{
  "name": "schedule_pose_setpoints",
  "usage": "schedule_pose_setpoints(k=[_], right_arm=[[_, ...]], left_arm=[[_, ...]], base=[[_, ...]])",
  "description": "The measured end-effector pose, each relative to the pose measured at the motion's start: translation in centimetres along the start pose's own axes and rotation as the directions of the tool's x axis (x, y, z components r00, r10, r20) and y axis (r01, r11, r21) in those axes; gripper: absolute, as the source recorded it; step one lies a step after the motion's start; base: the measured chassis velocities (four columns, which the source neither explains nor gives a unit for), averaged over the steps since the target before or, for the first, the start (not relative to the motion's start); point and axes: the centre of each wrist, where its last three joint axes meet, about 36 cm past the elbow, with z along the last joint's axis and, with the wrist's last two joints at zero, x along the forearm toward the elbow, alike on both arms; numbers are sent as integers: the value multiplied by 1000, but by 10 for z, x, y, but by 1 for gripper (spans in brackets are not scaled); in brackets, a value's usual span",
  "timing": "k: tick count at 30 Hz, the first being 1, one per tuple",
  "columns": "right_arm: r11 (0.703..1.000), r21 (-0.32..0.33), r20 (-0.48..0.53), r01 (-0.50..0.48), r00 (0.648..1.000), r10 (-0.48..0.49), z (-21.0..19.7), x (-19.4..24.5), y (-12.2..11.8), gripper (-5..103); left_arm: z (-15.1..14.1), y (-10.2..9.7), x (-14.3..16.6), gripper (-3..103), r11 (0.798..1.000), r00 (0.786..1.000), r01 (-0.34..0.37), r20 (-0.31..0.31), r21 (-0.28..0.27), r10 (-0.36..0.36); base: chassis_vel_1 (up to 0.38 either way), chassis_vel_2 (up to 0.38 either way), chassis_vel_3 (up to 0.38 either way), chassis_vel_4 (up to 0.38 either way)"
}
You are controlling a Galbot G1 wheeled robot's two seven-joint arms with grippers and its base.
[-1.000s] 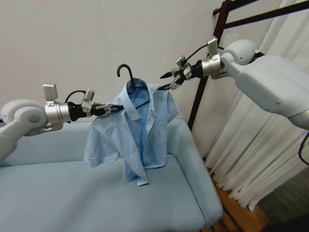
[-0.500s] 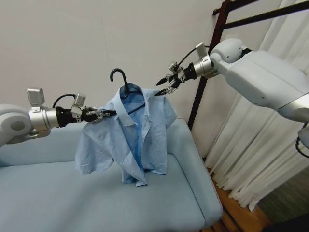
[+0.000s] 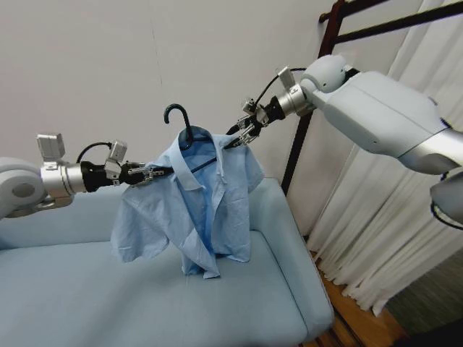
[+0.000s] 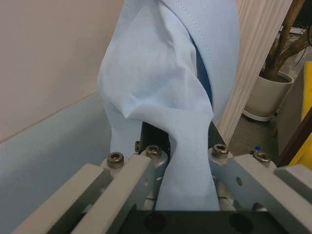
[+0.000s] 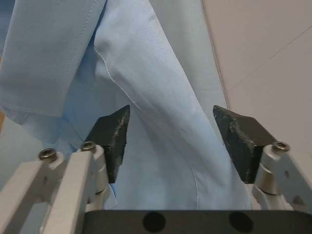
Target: Pick up the clothes from the sofa and hang them on the clothes hanger.
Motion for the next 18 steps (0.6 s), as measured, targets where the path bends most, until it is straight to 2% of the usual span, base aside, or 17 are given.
schedule_pose_setpoints(k=[1,4,7,8,11,14,18], right_arm=[[1000,0,0,0,1000,0,0,0,0,60],[1000,11,-15,19,1000,-19,-1,-3,-1,44],[1000,17,-19,26,999,-26,-1,-4,-2,39],[999,19,-21,28,999,-27,-1,-4,-2,28],[999,24,-25,28,999,-28,-2,-6,-3,25],[999,32,-28,32,999,-32,-2,-7,-4,15],[999,35,-27,32,999,-31,-2,-7,-5,15]], left_arm=[[0,0,0,8,1000,1000,0,0,0,0],[1,1,-1,8,1000,1000,-5,2,4,5],[2,2,-2,8,1000,1000,-8,3,5,8],[2,2,-3,8,1000,1000,-8,3,6,8],[3,2,-3,8,1000,1000,-9,4,7,9],[3,4,-3,8,1000,1000,-4,7,9,4],[4,5,-3,8,1000,1000,-4,8,12,4]], base=[[0,0,0,0],[0,0,0,0],[0,0,0,0],[0,0,0,0],[0,0,0,0],[0,0,0,0],[0,0,0,0]])
